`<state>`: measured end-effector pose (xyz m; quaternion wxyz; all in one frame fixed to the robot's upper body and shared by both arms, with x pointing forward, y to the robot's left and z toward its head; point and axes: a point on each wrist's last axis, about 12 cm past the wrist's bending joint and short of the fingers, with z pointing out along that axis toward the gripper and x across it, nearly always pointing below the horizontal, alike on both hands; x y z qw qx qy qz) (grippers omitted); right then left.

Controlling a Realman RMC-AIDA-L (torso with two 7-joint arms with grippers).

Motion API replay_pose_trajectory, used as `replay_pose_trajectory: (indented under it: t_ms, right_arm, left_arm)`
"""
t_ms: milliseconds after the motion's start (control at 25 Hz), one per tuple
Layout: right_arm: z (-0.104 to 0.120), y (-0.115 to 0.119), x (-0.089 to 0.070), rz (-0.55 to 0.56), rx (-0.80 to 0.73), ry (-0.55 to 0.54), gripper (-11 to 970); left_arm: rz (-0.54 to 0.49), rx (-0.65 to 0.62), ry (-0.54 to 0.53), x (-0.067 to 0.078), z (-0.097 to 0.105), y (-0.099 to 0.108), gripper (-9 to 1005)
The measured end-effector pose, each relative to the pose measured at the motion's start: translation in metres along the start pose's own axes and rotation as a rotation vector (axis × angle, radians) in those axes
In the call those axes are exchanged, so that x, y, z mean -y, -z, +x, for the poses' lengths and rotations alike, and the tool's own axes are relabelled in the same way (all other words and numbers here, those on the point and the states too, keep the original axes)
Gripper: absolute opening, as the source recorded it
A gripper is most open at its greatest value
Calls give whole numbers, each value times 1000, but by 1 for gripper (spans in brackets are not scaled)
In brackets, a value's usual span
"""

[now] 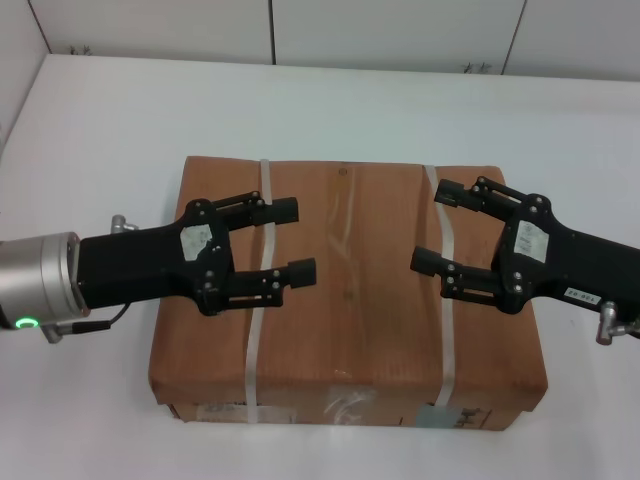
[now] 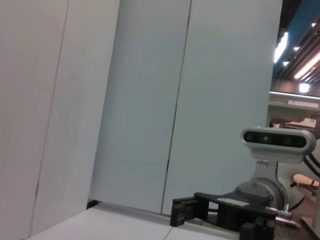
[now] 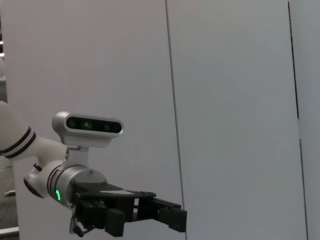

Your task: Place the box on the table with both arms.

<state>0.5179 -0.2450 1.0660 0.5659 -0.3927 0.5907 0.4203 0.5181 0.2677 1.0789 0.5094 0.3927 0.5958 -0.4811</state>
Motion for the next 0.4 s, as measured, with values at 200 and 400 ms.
replay_pose_trajectory:
  t_ms: [200, 400]
  right_arm:
    - [1, 2, -2, 0, 4, 0, 863]
    - [2, 2, -2, 6, 0, 3, 863]
  left_arm:
    - [11, 15, 2, 2, 0, -2, 801]
    - [5, 35, 2, 2, -1, -4, 801]
